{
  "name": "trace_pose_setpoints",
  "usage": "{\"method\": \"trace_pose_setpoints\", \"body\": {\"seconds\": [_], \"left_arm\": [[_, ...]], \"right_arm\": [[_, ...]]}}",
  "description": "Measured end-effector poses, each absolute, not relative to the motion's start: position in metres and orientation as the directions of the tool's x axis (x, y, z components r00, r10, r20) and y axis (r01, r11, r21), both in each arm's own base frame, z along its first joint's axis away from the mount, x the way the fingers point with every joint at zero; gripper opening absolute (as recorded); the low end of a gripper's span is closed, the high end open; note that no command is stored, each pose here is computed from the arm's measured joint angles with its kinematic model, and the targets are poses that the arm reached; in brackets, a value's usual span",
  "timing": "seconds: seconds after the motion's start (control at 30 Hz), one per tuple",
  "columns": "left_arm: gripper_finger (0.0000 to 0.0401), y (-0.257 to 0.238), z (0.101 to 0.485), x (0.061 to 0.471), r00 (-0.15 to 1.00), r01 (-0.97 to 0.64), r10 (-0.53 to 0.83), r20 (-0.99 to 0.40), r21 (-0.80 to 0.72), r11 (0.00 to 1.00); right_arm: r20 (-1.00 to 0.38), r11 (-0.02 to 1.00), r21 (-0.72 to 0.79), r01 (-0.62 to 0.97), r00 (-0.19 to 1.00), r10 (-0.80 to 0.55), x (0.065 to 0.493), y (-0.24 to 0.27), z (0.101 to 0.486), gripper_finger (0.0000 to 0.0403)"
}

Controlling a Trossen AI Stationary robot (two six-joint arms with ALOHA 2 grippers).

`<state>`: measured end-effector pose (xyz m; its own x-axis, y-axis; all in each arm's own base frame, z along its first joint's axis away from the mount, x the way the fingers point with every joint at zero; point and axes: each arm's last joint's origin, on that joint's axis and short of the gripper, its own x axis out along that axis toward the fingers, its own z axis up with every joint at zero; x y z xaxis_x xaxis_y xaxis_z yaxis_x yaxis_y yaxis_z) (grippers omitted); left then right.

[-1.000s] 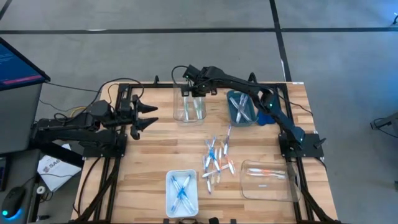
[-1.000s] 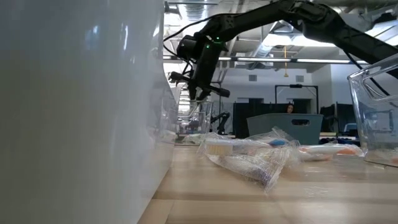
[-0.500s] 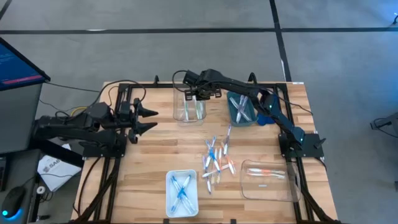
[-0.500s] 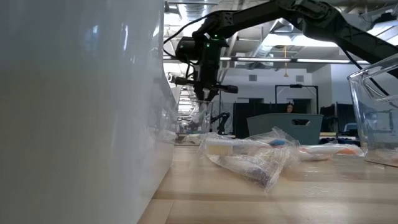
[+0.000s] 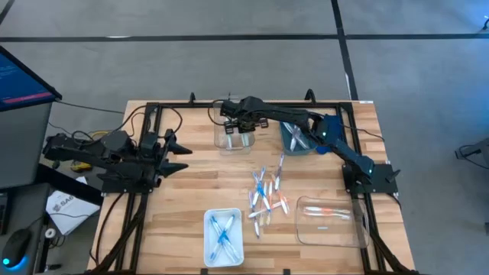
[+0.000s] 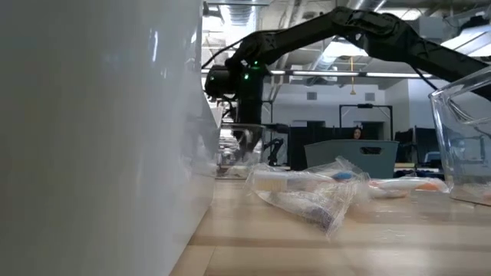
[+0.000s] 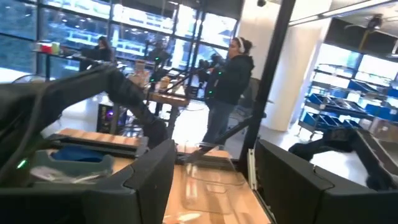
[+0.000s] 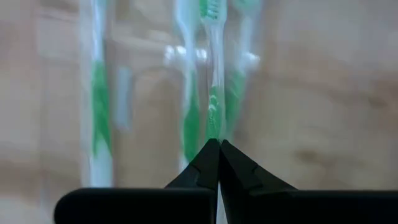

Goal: Pick & Place Toothbrushes
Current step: Put the green toothbrush into the top transparent bin

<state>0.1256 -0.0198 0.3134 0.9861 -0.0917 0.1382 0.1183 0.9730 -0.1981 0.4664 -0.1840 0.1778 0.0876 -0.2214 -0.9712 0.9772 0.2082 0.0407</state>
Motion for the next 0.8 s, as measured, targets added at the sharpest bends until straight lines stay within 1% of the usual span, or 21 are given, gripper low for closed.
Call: {"method": "trace_pose_setpoints", "body": {"seconds": [0.03, 0.3, 0.43, 0.57, 0.8], "left_arm": [[0.0218, -0.0205, 0.3136, 0.1254, 0.985, 0.123, -0.097, 0.141, -0.193, 0.973], [0.0218, -0.0215, 0.3154, 0.1249, 0.982, 0.129, -0.101, 0.159, -0.173, 0.976], [0.0218, -0.0215, 0.3158, 0.1249, 0.981, 0.129, -0.101, 0.164, -0.173, 0.976], [0.0218, -0.0215, 0.3160, 0.1249, 0.981, 0.130, -0.101, 0.165, -0.173, 0.976], [0.0218, -0.0215, 0.3160, 0.1249, 0.981, 0.130, -0.101, 0.165, -0.173, 0.976]], "right_arm": [[-0.968, 0.207, 0.040, 0.978, 0.089, -0.236, 0.4674, -0.1848, 0.1766, 0.0000], [-0.970, 0.218, 0.031, 0.975, 0.081, -0.228, 0.4633, -0.1900, 0.1800, 0.0000], [-0.972, 0.232, 0.025, 0.972, 0.078, -0.222, 0.4632, -0.1885, 0.1800, 0.0014], [-0.976, 0.251, 0.033, 0.967, 0.085, -0.199, 0.4638, -0.1864, 0.1799, 0.0050], [-0.976, 0.289, 0.033, 0.957, 0.094, -0.198, 0.4629, -0.1856, 0.1848, 0.0140]]}}
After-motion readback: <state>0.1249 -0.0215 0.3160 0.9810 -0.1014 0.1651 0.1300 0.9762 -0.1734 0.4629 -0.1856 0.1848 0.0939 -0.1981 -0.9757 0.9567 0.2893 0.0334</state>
